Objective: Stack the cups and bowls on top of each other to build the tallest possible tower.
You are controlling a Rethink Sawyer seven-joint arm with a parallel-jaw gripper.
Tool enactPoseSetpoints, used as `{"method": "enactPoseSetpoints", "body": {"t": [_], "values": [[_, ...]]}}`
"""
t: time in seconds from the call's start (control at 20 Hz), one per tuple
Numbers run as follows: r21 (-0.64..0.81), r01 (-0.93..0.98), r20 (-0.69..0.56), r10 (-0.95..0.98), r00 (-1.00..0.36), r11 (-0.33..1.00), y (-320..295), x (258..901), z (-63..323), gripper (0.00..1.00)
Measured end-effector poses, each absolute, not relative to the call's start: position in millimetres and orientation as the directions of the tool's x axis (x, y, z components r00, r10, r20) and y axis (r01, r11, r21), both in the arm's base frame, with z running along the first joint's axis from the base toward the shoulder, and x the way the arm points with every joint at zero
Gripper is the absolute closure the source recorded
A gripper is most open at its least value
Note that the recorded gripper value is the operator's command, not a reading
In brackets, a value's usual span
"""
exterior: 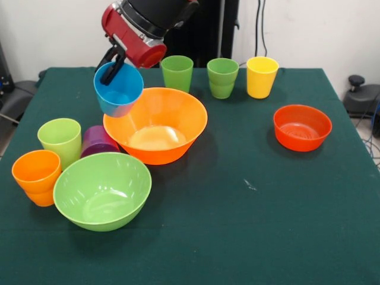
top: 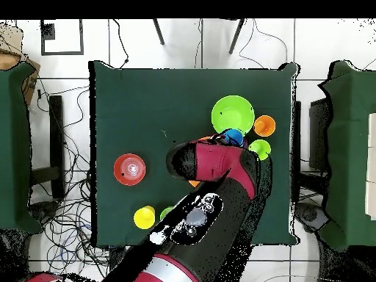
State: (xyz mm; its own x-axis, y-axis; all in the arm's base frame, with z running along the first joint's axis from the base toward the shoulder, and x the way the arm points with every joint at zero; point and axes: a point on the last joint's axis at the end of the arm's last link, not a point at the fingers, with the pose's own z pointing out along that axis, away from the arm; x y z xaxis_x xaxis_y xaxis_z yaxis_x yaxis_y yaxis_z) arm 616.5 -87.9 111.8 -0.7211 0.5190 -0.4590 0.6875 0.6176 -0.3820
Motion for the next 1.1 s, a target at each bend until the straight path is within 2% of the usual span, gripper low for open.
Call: {"method": "enactPoseSetpoints", "body": {"t": [0.65, 1.1], "values": [[-0.29, 0.799, -0.359, 0.714, -0.601, 0.527, -84, 602, 109, 1.0], [-0.282, 0.798, -0.343, 0.721, -0.602, 0.532, -76, 600, 102, 1.0]]}}
